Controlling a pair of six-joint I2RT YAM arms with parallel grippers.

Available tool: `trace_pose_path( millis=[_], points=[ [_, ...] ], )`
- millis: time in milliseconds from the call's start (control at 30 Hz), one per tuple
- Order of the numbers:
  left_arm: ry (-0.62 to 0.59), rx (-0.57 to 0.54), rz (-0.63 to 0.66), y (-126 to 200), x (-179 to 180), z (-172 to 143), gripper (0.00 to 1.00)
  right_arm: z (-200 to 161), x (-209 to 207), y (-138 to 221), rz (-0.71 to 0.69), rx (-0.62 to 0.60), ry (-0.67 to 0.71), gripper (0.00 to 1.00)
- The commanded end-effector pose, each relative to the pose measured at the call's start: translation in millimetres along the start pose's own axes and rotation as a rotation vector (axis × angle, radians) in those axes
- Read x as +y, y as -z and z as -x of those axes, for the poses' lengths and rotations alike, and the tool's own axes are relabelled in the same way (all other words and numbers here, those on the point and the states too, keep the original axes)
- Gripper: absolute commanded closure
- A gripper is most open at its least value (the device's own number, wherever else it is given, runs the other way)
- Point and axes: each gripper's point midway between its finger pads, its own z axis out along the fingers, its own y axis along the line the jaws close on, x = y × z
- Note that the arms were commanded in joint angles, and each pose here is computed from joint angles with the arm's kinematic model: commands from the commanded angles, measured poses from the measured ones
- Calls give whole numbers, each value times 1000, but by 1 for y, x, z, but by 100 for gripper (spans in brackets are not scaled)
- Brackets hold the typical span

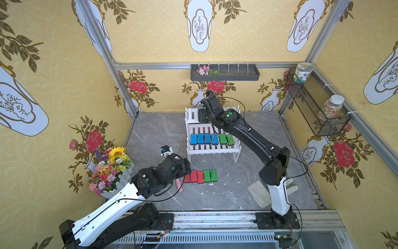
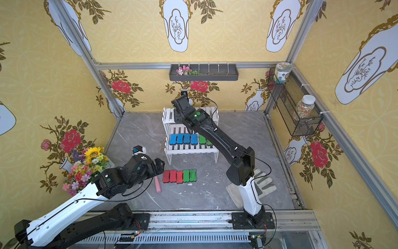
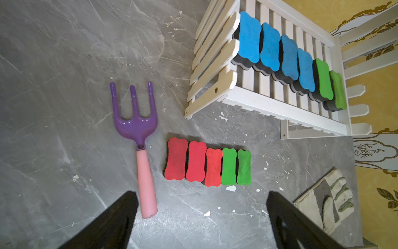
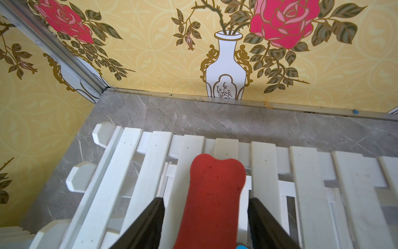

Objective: Remove the whiteboard erasers from the shelf
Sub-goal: Pick up the whiteboard eraser from the shelf, then place the whiteboard eraser at the center of the board.

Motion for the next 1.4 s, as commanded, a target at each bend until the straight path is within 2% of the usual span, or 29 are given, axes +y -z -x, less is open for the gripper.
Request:
trace_pose_path(
  millis=[0,200,433,633,833,900,1000,1167,1267,1367],
  points=[
    [-6,-5,17,-1,5,0,0,-2,-5,0,-49,6,20,40],
    [-3,-4,20,-2,6,-1,0,1,-9,2,-57,2,10,51],
    [2,-7,18,1,7,-1,0,17,-6,17,-3,-39,-13,56],
    [14,-19,18,6,10,2,0,35,12,60,178,-79,-55,57],
    [24,-33,23,8,13,4,0,7,22,118,345,-79,-78,57],
    [25,-33,22,8,14,3,1,-13,23,139,377,-78,-77,57],
    [26,-32,24,7,15,3,0,-65,20,158,387,-30,-73,57],
    [29,-23,22,4,14,0,0,-153,3,181,326,44,-63,57],
    [29,-16,21,2,13,-1,0,-208,-14,175,229,96,-35,57],
    [33,-9,17,0,11,-2,0,-255,-30,151,137,154,-43,57]
  ],
)
